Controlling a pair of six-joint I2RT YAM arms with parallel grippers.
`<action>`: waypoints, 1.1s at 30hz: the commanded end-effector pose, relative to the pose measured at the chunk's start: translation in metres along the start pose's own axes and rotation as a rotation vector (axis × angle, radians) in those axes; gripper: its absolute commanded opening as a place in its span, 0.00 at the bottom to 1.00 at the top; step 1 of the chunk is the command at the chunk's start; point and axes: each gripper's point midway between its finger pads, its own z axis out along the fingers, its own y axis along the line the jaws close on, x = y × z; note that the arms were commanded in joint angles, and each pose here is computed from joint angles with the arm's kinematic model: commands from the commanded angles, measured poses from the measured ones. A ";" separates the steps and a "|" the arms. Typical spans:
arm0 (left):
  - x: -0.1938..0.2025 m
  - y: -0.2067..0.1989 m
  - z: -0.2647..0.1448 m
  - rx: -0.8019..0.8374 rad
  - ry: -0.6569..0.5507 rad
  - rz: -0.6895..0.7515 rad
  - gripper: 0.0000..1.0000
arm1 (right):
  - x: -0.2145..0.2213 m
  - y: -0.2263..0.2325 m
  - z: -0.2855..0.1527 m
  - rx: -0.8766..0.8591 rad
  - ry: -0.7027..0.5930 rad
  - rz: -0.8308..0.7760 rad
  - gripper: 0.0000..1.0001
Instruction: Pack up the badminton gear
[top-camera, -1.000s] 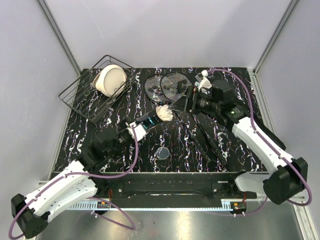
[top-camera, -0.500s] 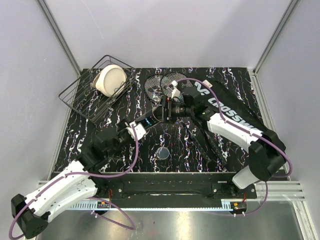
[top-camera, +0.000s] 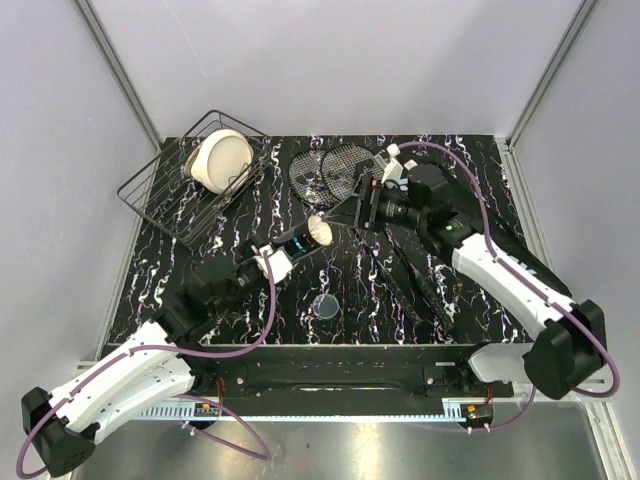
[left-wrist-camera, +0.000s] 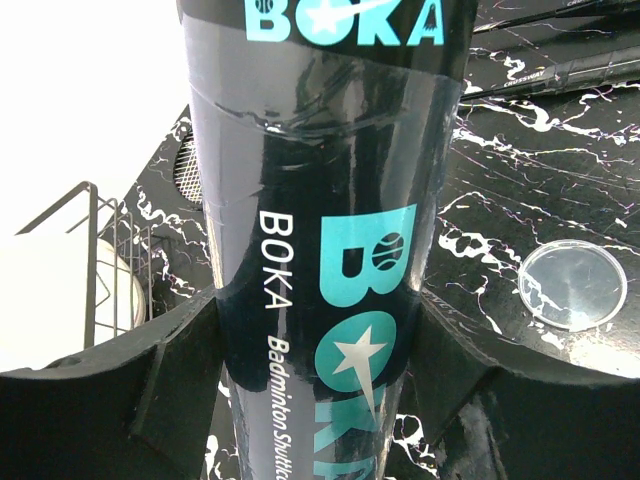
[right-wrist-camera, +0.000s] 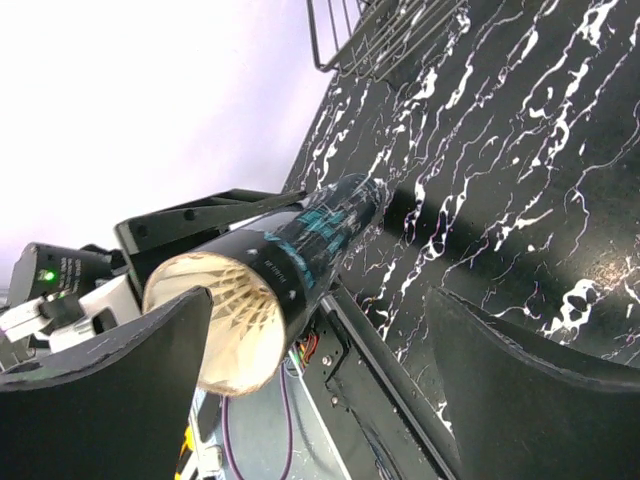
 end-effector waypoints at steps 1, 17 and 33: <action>-0.039 0.015 -0.002 -0.038 -0.139 0.008 0.00 | 0.001 0.013 -0.006 -0.020 0.007 -0.050 0.93; -0.033 0.021 -0.001 -0.081 -0.108 0.006 0.00 | 0.014 0.020 0.031 -0.015 0.009 -0.081 0.93; -0.003 0.109 -0.048 -0.645 0.068 -0.114 0.00 | 0.098 -0.111 -0.019 0.538 0.064 -0.126 0.92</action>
